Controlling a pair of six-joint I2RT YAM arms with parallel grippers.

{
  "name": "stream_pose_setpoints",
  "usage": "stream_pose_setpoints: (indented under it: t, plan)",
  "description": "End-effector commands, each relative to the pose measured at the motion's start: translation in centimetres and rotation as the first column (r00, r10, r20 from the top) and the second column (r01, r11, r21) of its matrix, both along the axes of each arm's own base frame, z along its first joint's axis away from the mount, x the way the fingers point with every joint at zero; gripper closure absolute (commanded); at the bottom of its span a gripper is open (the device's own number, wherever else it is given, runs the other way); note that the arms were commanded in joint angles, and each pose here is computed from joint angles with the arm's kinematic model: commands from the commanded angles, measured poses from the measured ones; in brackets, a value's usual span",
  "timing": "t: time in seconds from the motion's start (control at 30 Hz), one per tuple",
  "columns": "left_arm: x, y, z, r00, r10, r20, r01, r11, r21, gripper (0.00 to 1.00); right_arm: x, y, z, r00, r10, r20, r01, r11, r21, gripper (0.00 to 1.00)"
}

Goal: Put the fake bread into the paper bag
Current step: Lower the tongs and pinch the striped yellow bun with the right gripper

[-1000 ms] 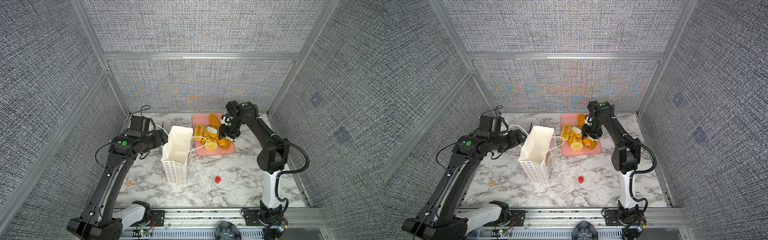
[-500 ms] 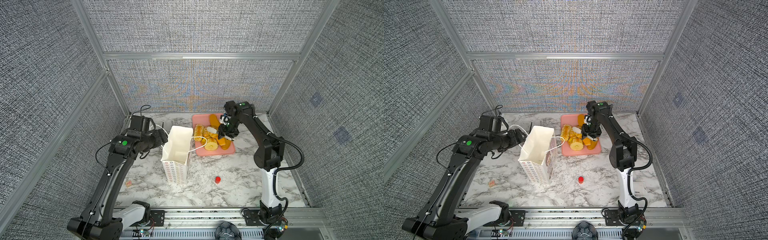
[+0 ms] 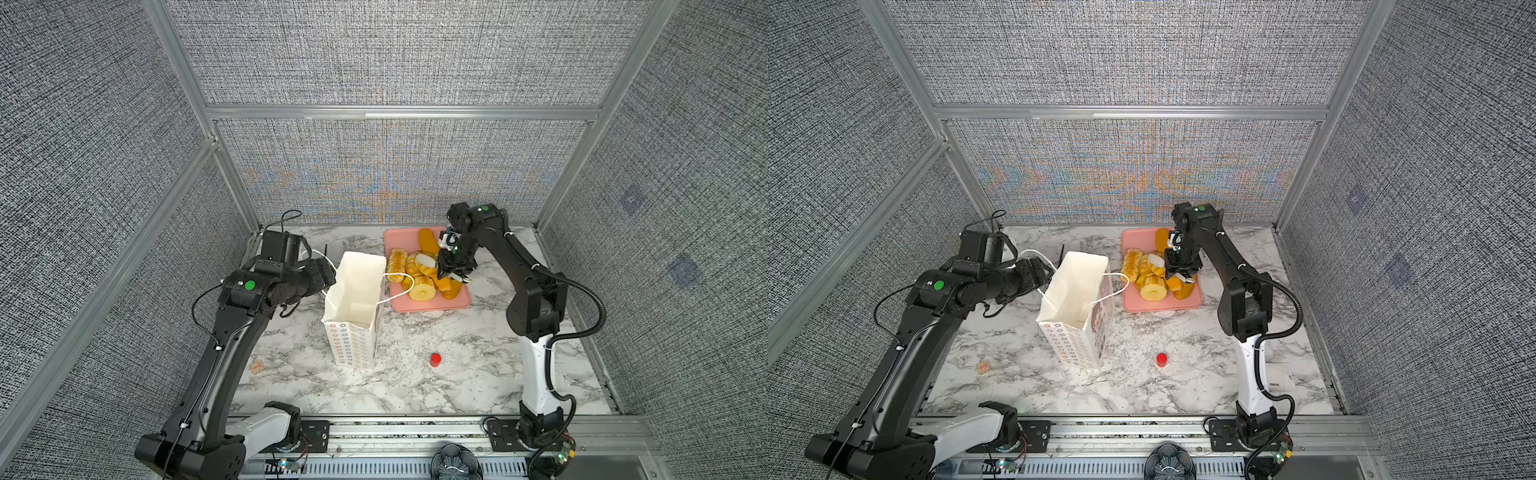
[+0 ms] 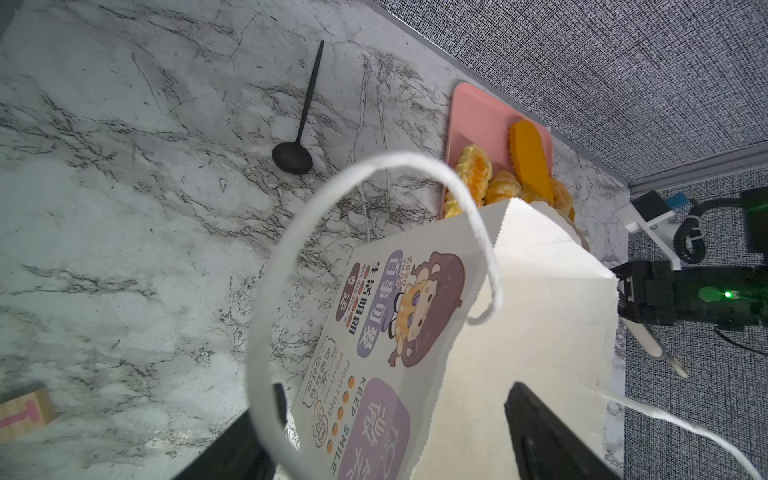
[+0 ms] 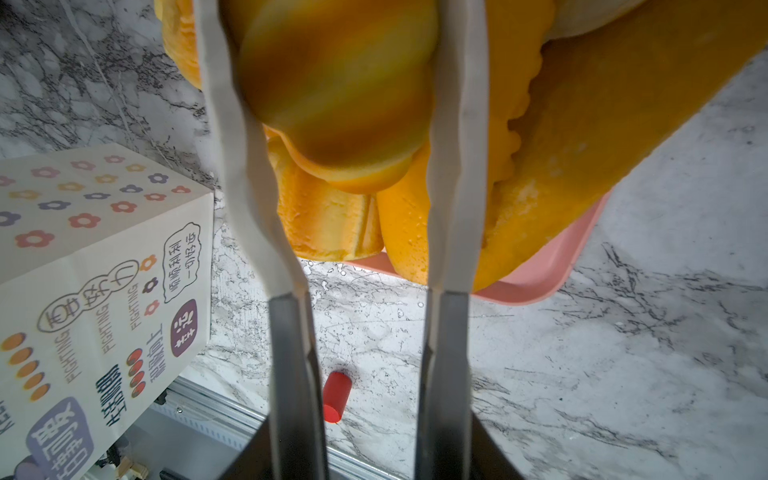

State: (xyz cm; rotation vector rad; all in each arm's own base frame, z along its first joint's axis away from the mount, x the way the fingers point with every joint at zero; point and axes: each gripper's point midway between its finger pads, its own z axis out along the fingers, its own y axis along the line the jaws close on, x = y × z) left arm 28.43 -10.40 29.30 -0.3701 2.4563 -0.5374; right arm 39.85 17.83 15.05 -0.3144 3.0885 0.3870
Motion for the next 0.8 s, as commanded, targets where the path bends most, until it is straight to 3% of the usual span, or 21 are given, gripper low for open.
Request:
stream_pose_setpoints:
  t: [0.0,0.27,0.57,0.63,0.77]
  plan:
    - [0.4,0.0,0.5,1.000,0.005,0.019,-0.005,1.000,-0.005,0.16,-0.3,0.0,0.7,1.000,0.009,0.014,-0.009,1.000,0.003,0.56]
    - [0.5,-0.1,0.6,1.000,0.002,0.024,-0.002,1.000,-0.011,0.19,-0.8,-0.4,2.1,0.999,0.000,0.048,0.000,1.000,0.009,0.59]
    - [0.4,-0.4,0.8,0.999,-0.013,0.030,0.013,1.000,-0.022,0.38,-1.3,-0.8,4.9,0.994,-0.019,0.108,0.017,1.000,0.019,0.60]
    - [0.3,-0.7,0.7,0.999,-0.030,0.030,0.031,0.999,-0.030,0.38,-1.4,-1.0,5.8,0.992,-0.023,0.125,0.020,0.999,0.026,0.60]
    - [-0.1,-1.1,-0.5,0.997,-0.075,0.001,0.075,0.997,-0.024,0.28,-1.7,-0.9,7.5,0.988,-0.026,0.153,0.019,0.999,0.045,0.60]
